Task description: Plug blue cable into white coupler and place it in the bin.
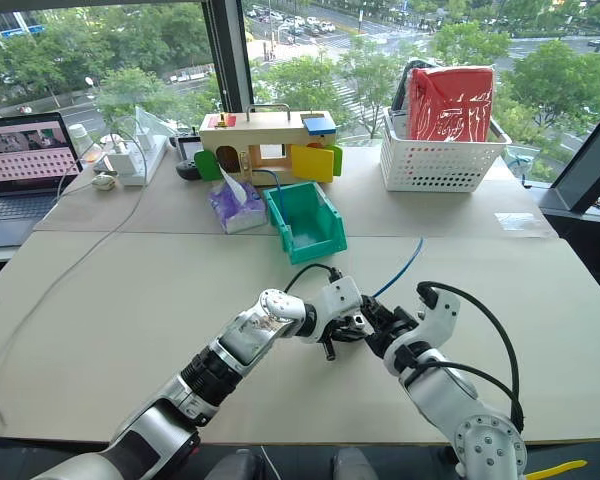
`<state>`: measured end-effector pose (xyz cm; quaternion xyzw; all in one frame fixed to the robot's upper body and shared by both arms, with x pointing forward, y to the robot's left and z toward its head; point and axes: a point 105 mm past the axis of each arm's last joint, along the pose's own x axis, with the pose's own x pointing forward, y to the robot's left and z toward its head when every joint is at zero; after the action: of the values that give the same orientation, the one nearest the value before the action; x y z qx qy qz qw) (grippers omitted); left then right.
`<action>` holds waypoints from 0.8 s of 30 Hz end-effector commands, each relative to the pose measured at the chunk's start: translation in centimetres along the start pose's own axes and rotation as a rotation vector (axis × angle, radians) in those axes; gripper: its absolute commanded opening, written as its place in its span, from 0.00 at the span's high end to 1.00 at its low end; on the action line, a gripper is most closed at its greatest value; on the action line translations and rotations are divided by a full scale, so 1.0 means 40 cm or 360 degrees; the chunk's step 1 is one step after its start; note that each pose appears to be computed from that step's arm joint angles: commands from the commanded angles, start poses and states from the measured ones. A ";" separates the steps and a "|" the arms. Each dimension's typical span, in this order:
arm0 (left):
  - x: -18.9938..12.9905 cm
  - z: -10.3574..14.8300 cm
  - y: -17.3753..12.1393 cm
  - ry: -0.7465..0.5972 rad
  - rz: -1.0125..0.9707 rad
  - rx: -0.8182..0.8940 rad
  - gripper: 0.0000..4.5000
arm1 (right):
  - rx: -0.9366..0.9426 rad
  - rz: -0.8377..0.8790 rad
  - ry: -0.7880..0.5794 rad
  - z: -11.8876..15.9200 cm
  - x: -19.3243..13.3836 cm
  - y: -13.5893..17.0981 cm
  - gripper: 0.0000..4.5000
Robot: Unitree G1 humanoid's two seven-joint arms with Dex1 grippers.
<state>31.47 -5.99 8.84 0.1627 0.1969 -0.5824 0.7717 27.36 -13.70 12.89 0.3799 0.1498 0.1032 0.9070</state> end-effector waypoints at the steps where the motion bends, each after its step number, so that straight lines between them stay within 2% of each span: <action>1: 0.005 -0.019 -0.026 0.0081 -0.0084 -0.0055 0.85 | -0.0031 0.0028 -0.0021 0.008 -0.011 0.011 1.00; 19: 0.000 -0.022 -0.028 0.0120 -0.0090 -0.0072 0.85 | -0.0137 -0.0088 0.0002 -0.005 -0.007 -0.027 1.00; 24: 0.002 -0.011 -0.025 0.0146 -0.0075 -0.0104 0.85 | -0.0429 -0.0029 0.0117 -0.029 -0.005 -0.006 1.00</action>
<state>30.93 -5.85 8.94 0.1623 0.2314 -0.5844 0.7606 27.27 -14.10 12.13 0.2877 0.1599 0.1037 0.9386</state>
